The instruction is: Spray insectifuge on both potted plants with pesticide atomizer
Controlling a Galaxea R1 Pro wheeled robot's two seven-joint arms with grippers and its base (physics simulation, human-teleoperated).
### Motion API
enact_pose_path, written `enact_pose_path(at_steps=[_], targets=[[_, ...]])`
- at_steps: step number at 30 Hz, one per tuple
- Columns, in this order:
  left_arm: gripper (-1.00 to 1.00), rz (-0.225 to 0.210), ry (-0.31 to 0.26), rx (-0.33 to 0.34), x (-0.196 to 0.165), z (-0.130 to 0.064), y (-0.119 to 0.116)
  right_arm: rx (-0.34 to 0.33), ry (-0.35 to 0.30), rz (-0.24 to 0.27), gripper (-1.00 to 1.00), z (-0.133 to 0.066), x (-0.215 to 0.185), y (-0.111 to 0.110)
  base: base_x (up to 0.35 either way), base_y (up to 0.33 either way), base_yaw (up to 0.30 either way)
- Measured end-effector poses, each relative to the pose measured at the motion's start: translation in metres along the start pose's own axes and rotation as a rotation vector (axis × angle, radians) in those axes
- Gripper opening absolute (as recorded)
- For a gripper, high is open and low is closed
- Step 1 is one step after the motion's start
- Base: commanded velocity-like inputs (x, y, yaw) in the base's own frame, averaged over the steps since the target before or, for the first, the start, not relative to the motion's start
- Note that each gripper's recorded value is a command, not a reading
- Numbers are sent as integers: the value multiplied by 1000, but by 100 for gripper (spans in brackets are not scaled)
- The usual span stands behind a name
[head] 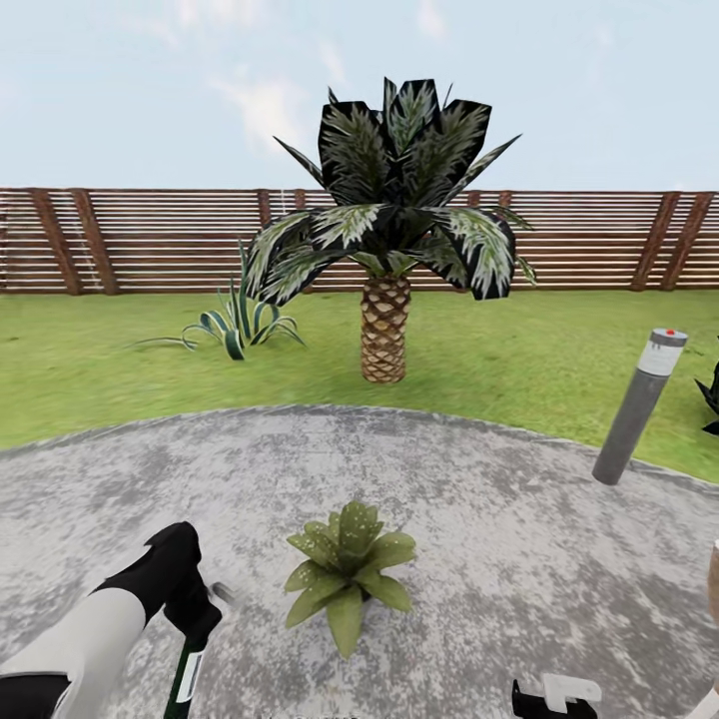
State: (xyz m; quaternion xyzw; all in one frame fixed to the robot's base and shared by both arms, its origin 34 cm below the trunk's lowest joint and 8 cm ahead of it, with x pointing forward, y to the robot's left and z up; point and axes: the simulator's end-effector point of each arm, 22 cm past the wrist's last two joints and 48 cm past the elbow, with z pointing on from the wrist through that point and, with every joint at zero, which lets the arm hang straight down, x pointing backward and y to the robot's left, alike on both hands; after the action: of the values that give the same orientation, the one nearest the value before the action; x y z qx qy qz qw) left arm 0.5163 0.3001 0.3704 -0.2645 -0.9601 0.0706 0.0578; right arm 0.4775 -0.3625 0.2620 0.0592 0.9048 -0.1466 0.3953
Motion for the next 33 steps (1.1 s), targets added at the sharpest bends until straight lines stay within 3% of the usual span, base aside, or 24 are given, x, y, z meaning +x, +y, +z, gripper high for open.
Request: enact_pose_path(at_steps=[12,18,19,20,24,30,33], targets=[[-100,2,4,-1,0,2,0,-1,1,0,100,0,1,1,-185,-190,262],[-100,8,-8,3,-9,-2,-5,-3,2,0,100,0,1,2,-92,-60,39],[-100,35,-69,-14,-44,-24,-12,-3,3,0,100,0,1,2,0,0,117],[-100,50,-92,-26,-58,-36,-12,-3,3,0,100,0,2,2,0,0,149],[-100,82,-124,-21,-83,-49,-25,-3,7,-1,100,1,3,2,0,0,131],[-100,96,-99,77,-75,-44,-46,-1,7,-3,100,1,4,1,0,0,5],[-100,99,-78,85,-67,-42,-46,-1,7,-3,100,1,4,0,0,0,-190]])
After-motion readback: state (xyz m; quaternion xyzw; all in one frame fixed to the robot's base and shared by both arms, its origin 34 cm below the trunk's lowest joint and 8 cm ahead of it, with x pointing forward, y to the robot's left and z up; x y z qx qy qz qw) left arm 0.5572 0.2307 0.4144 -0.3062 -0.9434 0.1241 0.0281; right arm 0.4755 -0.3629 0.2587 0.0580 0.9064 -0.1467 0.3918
